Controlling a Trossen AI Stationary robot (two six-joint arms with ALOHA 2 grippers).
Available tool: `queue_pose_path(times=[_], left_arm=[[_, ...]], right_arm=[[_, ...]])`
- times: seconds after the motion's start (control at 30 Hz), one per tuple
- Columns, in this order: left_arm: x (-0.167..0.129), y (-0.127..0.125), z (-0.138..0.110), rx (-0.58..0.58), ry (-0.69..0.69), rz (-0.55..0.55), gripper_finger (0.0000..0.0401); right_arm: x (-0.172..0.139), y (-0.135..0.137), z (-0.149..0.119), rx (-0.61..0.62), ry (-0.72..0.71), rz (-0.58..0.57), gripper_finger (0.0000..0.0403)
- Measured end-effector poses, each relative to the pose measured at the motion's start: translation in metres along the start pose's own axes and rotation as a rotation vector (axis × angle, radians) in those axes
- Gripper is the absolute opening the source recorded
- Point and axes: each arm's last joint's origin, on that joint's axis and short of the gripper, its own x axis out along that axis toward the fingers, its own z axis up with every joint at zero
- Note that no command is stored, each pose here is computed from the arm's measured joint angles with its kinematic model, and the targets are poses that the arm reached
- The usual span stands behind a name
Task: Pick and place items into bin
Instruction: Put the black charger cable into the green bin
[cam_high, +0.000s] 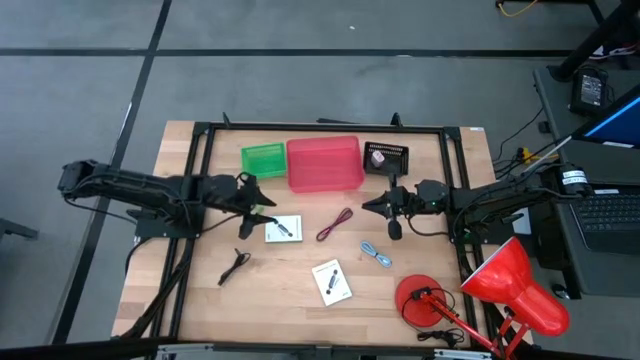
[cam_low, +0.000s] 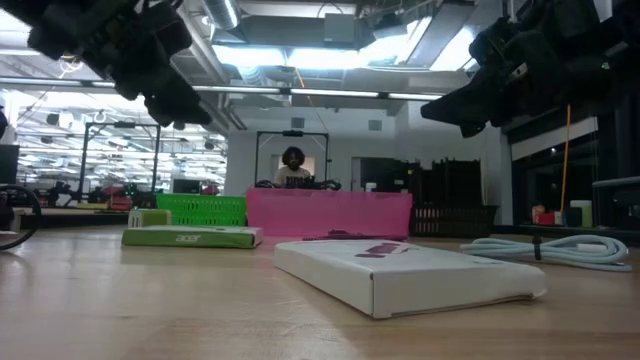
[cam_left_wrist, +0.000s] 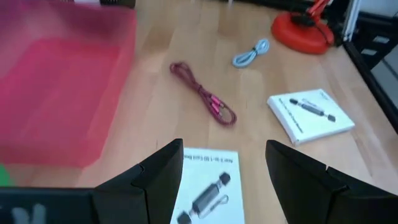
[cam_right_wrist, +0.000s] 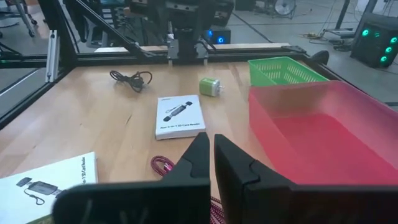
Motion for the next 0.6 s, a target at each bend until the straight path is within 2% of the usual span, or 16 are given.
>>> queue_pose_path(times=[0.1,0.2,0.33,0.47,0.6], left_arm=[[-0.002,-0.003,0.009,-0.050,0.129,0.029,0.0223],[-0.003,-0.009,0.015,-0.046,0.239,0.044,0.0223],[-0.001,-0.021,0.026,-0.045,0.298,0.024,0.0223],[-0.001,-0.038,0.035,-0.088,0.364,-0.006,0.0223],[0.005,-0.054,0.033,-0.161,0.441,-0.010,0.0223]], right_arm=[[0.000,0.000,0.000,0.000,0.002,-0.013,0.0007],[0.000,-0.001,-0.002,-0.001,0.017,-0.037,0.0007],[0.000,-0.002,-0.002,-0.001,0.021,-0.047,0.0007],[0.000,-0.002,-0.002,-0.001,0.021,-0.047,0.0007],[0.000,-0.002,-0.002,-0.001,0.024,-0.047,0.0007]])
